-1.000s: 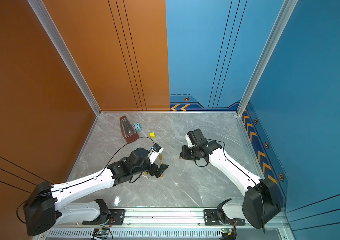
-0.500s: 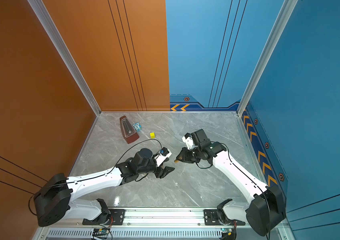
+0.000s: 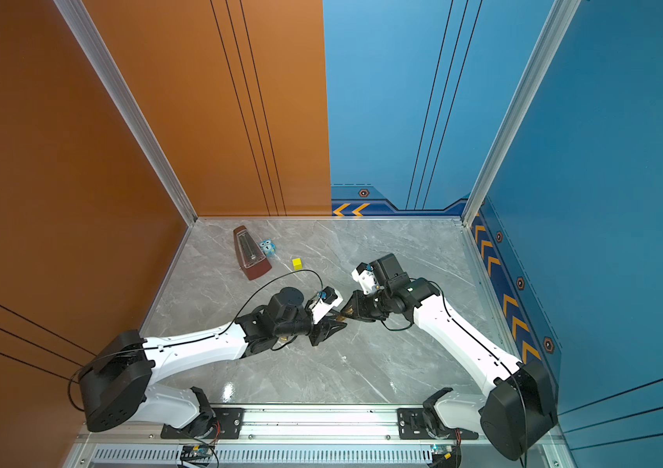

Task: Open the lipstick cap
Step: Open the cover of the lipstick.

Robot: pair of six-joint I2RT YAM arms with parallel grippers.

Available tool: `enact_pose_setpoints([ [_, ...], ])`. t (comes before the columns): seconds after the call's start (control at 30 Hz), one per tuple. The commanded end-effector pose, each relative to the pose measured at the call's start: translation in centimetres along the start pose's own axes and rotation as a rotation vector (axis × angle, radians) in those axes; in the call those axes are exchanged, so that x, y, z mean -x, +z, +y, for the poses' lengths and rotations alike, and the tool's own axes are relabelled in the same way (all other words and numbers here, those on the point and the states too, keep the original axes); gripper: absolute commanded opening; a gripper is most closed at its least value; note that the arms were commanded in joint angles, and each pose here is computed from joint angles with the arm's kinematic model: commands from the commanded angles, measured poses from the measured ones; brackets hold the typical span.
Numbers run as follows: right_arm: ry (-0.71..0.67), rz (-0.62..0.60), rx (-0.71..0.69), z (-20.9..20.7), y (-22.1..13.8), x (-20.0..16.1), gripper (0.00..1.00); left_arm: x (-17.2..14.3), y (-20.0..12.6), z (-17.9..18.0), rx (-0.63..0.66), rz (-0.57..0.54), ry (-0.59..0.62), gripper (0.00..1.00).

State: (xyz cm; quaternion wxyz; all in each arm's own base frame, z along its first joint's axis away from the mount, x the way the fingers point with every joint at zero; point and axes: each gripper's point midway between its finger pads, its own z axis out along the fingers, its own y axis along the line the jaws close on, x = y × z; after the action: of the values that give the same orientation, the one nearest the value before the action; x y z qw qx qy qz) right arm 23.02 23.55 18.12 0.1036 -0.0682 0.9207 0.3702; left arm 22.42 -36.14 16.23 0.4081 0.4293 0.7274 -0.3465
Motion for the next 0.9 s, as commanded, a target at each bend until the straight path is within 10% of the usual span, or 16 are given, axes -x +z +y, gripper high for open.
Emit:
enact_pose_setpoints([
  [0.0, 0.003, 0.006, 0.025, 0.4, 0.0, -0.3, 0.17, 1.6, 0.1, -0.9, -0.041, -0.046, 0.015, 0.32],
  [0.47, -0.021, -0.063, 0.029, 1.1, -0.9, 1.0, 0.24, 0.5, -0.1, 0.4, 0.044, -0.029, 0.011, 0.0],
  [0.87, -0.069, -0.127, -0.041, 0.4, -1.6, 2.2, 0.46, -0.4, -0.7, 0.4, 0.054, -0.022, 0.01, 0.0],
])
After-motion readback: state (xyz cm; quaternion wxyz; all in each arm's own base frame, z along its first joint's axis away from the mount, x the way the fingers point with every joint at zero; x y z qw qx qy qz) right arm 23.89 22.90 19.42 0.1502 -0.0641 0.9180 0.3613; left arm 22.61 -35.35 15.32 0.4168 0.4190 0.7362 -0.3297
